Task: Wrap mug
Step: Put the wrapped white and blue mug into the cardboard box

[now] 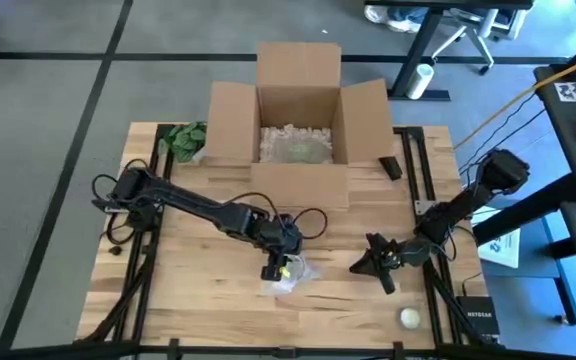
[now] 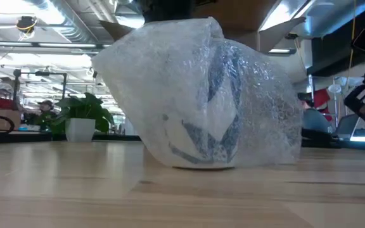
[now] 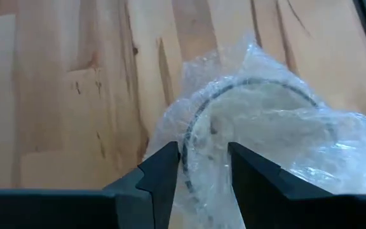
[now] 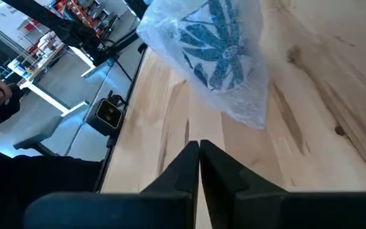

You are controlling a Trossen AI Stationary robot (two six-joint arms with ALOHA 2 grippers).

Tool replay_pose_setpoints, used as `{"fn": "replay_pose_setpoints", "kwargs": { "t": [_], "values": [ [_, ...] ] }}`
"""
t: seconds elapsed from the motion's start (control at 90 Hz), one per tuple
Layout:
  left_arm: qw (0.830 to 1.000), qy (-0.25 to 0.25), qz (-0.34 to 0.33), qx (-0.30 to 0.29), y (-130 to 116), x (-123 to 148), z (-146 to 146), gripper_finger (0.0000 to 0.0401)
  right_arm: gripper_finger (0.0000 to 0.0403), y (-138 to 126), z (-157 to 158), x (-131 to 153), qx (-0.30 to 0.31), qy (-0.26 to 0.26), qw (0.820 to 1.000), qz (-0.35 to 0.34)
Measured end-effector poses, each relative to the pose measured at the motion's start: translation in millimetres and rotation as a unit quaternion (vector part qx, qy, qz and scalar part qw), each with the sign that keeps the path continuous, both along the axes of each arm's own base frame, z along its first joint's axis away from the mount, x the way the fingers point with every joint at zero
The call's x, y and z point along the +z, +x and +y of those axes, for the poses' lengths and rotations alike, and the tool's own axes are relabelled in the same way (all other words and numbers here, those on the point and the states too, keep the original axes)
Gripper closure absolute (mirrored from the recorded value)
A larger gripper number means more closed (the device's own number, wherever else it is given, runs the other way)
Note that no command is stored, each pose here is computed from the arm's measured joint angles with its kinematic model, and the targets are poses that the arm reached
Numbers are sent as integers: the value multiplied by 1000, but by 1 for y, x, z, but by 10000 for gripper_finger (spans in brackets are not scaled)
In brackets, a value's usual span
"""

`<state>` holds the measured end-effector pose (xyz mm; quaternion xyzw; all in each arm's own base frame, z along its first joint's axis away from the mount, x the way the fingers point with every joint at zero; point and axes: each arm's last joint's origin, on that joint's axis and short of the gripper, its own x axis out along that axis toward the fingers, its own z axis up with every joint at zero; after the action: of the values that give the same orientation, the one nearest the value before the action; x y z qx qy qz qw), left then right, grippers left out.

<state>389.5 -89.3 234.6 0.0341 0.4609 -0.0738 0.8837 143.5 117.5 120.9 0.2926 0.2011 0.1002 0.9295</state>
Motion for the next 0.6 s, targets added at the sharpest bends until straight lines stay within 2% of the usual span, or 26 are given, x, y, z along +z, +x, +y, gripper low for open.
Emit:
{"fn": "replay_pose_setpoints", "kwargs": {
  "t": [0.6],
  "values": [
    [1000,-2,-14,4,-2,8,1,278,403,0,0,0,0,-1,1000,0]
  ]
}}
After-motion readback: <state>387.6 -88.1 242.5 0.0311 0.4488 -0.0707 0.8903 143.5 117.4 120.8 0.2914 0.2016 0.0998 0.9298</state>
